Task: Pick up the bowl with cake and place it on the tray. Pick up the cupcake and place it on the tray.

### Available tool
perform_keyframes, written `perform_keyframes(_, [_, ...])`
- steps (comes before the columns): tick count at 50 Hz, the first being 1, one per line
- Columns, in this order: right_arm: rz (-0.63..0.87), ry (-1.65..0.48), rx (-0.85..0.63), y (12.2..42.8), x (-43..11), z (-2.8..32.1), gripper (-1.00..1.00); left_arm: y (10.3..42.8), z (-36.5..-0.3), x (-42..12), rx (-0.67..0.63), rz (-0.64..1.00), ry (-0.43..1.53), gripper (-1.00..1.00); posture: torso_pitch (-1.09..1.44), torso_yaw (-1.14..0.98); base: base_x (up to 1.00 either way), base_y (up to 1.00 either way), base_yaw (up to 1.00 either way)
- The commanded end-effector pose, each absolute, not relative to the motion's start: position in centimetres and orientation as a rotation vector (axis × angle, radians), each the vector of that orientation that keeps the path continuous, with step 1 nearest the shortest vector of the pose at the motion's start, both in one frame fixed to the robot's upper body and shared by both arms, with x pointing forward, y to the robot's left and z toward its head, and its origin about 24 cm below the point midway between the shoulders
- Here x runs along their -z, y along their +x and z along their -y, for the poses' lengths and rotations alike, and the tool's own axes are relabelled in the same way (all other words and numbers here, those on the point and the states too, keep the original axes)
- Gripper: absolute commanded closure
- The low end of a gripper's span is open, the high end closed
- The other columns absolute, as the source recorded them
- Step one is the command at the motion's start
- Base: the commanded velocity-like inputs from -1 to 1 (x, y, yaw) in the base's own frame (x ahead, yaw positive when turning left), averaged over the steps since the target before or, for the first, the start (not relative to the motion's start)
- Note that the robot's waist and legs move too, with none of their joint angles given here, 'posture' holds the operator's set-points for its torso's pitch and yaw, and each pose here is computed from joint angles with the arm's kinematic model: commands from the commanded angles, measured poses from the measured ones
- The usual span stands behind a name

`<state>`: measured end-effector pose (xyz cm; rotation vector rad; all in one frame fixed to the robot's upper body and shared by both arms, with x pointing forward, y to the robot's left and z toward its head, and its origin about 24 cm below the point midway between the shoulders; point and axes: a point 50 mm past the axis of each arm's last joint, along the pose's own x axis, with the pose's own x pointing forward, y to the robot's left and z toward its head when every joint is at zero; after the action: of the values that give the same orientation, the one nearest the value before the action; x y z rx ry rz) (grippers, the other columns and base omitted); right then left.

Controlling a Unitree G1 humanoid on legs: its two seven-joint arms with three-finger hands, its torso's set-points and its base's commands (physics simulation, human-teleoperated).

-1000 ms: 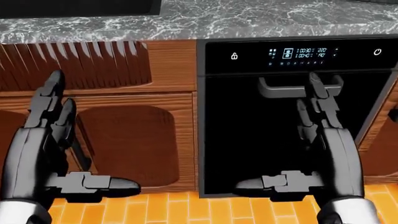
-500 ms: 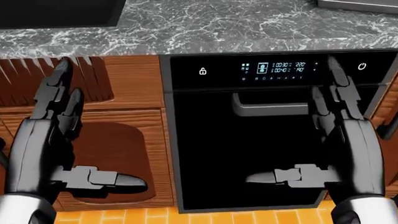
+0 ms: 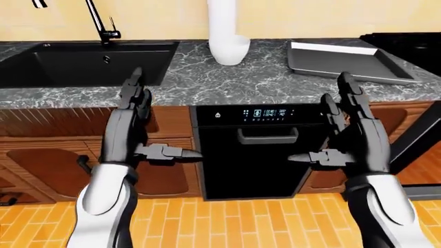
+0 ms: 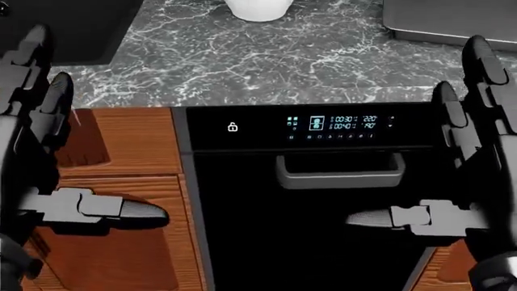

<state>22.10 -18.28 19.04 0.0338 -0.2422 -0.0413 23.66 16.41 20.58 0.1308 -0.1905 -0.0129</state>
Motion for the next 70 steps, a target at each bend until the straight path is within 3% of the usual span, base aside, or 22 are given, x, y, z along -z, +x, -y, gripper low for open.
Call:
perform_keyframes(1, [0.325, 0.021, 0.060, 21.7, -20.3, 18.6, -1.00, 23.4, -15.9, -21.8, 0.040, 0.273, 0.137, -1.00, 0.00, 0.00, 0.28, -0.12, 0.00])
perform_keyframes(27, [0.348, 0.052, 0.059, 20.7, -20.8, 18.9, -1.00, 22.7, -16.0, -22.6, 0.039, 0.285, 0.149, -1.00, 0.00, 0.00, 0.24, -0.16, 0.00])
perform_keyframes(38, [0.351, 0.051, 0.059, 20.6, -20.8, 18.9, -1.00, 22.4, -16.1, -23.0, 0.036, 0.292, 0.154, -1.00, 0.00, 0.00, 0.00, 0.00, -0.98])
perform_keyframes(70, [0.394, 0.034, 0.038, 20.2, -21.8, 18.5, -1.00, 21.2, -16.6, -24.5, 0.030, 0.330, 0.168, -1.00, 0.00, 0.00, 0.17, -0.02, 0.00])
